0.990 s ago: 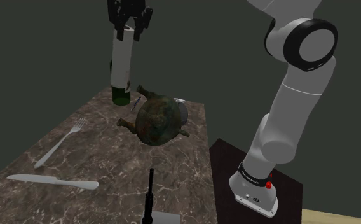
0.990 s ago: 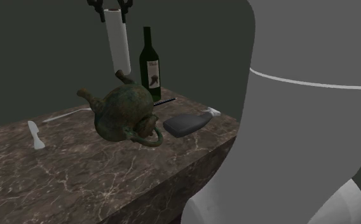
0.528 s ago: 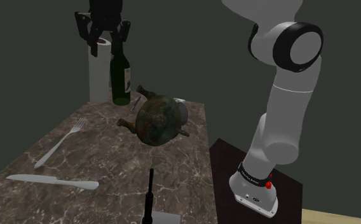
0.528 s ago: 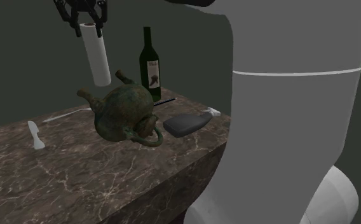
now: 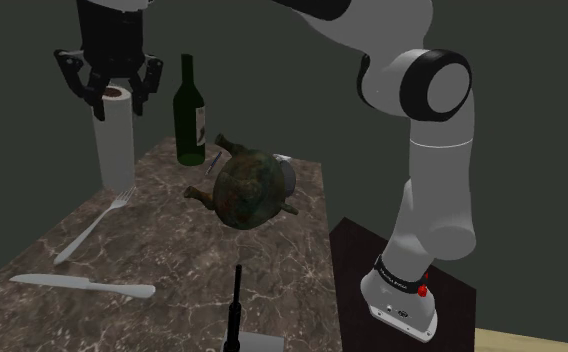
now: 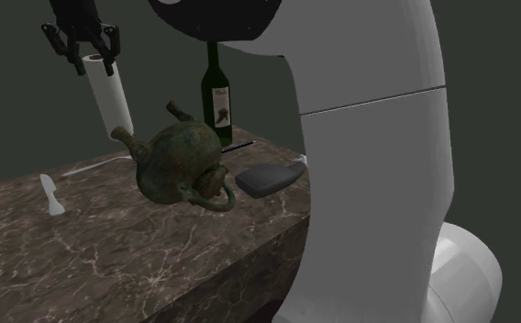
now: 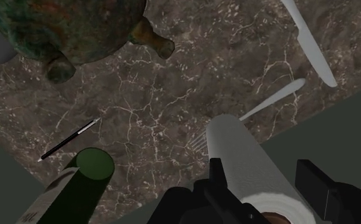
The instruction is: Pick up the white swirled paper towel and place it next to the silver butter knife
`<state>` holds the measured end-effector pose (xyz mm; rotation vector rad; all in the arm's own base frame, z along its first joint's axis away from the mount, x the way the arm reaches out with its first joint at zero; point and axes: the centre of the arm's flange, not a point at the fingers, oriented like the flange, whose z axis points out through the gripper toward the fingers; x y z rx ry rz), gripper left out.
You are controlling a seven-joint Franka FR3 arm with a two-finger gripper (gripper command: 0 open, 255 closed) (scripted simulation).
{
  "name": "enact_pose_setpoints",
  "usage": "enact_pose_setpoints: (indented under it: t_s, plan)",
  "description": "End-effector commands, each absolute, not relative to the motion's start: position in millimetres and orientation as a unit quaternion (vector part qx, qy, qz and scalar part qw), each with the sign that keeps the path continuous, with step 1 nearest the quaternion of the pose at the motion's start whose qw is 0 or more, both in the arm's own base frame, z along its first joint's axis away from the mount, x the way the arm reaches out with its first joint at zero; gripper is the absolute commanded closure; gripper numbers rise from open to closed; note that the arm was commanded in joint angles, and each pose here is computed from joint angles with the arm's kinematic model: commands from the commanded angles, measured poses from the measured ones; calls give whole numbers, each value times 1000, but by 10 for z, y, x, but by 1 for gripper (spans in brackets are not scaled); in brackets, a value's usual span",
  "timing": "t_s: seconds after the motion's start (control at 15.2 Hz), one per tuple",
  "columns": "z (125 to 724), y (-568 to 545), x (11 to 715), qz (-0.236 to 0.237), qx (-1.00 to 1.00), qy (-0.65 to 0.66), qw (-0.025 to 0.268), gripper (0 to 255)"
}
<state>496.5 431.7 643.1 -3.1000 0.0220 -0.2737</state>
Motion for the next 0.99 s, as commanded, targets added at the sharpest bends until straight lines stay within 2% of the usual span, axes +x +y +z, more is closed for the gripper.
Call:
enact_pose_setpoints:
  t_s: [0.0, 0.66, 0.92]
  plan:
    - [6329, 4352, 4960, -88, -996, 7, 15, 255]
    - [5778, 4352, 4960, -88, -996, 7, 15, 255]
    - [5778, 4352, 4960, -88, -996, 7, 15, 255]
